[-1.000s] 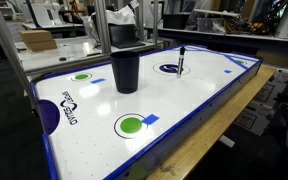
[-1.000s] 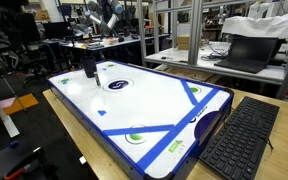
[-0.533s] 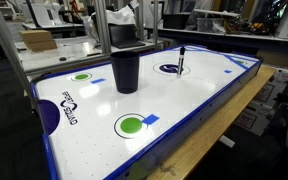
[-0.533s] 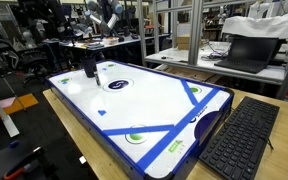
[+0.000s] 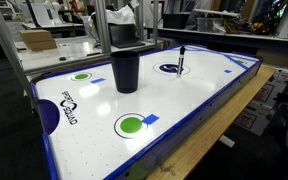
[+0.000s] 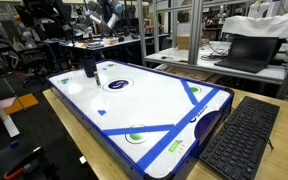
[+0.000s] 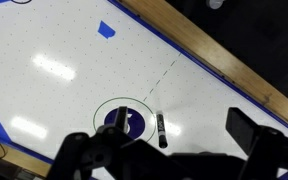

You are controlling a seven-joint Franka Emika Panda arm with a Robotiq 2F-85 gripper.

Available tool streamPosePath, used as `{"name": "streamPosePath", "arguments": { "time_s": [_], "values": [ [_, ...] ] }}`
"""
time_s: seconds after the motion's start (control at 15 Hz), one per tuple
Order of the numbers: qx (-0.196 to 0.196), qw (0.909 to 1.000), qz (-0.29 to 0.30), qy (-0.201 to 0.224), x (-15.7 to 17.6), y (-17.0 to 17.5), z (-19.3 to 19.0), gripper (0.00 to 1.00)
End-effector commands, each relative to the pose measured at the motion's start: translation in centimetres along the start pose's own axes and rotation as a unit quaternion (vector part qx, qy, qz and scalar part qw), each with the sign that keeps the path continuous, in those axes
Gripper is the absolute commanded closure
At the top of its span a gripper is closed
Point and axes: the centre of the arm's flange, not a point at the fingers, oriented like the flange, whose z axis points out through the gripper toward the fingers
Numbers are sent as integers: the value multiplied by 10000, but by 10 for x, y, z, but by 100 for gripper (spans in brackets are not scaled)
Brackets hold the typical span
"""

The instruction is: Put the marker in the cup

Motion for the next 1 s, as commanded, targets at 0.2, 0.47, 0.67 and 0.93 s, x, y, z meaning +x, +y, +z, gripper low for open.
{"name": "streamPosePath", "arguments": {
  "time_s": [0.2, 0.47, 0.67, 0.93],
  "values": [
    [-23, 9994, -333, 43, 17, 1, 21, 0],
    [-156, 9961, -873, 22, 60, 10, 64, 0],
    [-214, 9926, -1192, 40, 91, 19, 90, 0],
    [-24, 9910, -1296, 338, 128, 20, 100, 0]
  ]
}}
